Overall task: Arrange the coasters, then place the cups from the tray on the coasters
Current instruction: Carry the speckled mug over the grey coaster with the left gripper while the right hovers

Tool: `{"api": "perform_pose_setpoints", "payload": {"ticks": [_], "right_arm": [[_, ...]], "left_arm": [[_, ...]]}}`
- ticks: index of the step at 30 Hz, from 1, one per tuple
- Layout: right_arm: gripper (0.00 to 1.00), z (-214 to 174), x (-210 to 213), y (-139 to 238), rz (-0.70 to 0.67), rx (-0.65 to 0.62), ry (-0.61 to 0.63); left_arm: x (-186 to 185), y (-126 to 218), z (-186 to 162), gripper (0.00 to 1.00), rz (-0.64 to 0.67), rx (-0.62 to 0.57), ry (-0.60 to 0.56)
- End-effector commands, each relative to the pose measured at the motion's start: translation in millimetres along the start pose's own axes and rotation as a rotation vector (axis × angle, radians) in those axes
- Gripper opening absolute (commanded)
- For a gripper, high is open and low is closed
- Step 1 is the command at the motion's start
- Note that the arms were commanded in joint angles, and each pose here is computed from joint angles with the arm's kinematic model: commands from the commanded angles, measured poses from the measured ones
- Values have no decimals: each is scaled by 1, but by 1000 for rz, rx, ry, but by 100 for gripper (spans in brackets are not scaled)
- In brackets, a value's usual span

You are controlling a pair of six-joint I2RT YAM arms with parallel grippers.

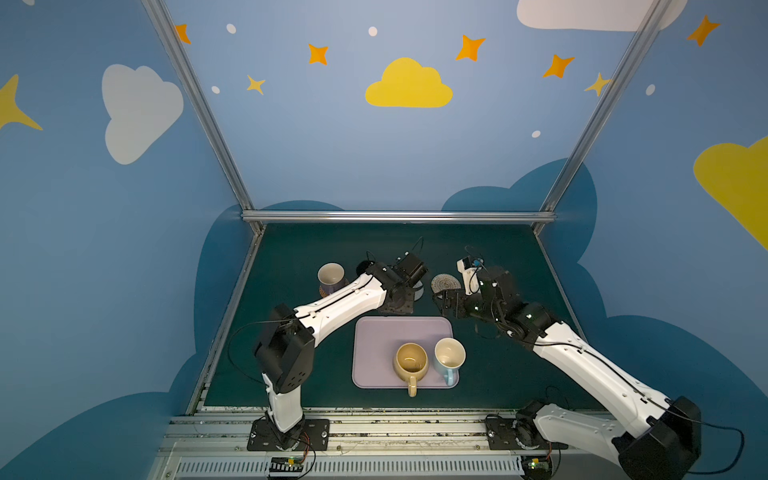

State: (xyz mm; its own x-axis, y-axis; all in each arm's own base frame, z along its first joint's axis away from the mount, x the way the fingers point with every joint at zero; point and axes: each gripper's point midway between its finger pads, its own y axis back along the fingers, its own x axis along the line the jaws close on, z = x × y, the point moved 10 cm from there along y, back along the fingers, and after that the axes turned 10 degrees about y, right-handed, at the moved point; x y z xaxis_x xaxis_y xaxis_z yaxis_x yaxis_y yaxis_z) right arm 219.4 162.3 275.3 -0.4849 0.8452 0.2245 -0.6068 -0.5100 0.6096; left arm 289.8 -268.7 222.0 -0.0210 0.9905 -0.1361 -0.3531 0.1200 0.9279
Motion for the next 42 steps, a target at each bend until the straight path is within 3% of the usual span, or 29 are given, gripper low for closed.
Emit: {"api": "perform_pose_setpoints", "payload": {"ticks": [1, 7, 16, 42], "right_arm": [[96, 5, -2, 0, -18, 3, 9], [96, 5, -8, -3, -42, 7, -7], [96, 4, -14, -4, -48, 2, -53], [96, 5, -17, -9, -15, -1, -77]], "left_arm": [[-8, 6, 18, 4, -31, -33, 5], [-20, -12, 36, 4, 2, -4, 9], [-29, -23, 56, 4, 18, -69, 15], [-34, -53, 56, 4, 15, -45, 56]]}}
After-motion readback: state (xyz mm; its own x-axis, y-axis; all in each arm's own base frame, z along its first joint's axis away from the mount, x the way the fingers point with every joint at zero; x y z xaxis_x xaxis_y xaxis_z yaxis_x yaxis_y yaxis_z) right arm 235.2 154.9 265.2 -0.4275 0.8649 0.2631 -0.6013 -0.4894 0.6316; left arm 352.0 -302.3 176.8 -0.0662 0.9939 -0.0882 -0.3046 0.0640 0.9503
